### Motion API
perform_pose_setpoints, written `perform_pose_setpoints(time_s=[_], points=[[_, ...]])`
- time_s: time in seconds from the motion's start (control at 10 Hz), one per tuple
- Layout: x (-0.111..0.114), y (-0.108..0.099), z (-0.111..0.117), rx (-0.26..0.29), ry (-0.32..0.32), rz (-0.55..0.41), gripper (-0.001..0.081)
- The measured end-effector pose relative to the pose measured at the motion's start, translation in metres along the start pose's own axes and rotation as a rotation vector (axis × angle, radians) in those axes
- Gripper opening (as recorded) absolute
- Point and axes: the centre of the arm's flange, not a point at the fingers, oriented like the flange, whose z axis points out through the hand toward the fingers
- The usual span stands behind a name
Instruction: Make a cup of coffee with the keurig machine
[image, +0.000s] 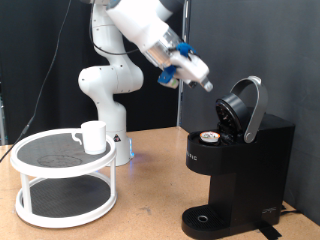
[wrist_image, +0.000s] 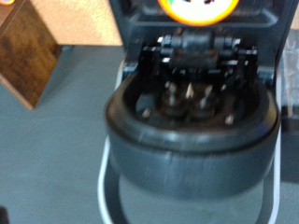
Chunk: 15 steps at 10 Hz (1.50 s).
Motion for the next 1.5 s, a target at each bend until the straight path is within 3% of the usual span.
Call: perform_pose_setpoints(time_s=[0.3, 0.6, 0.9, 1.1, 1.5], points=[[-0.008, 0.007, -0.021, 0.001, -0.026, -0.008, 0.0735], [-0.013, 0.010, -0.021, -0.019, -0.069, -0.002, 0.0735], [-0.038, 0.024, -0.022, -0.038, -0.105, -0.006, 0.0735], [-0.060, 0.043, -0.013, -0.054, -0.101, -0.001, 0.0735], [-0.097, 0.075, 0.025, -0.083, -0.015, 0.007, 0.0735]])
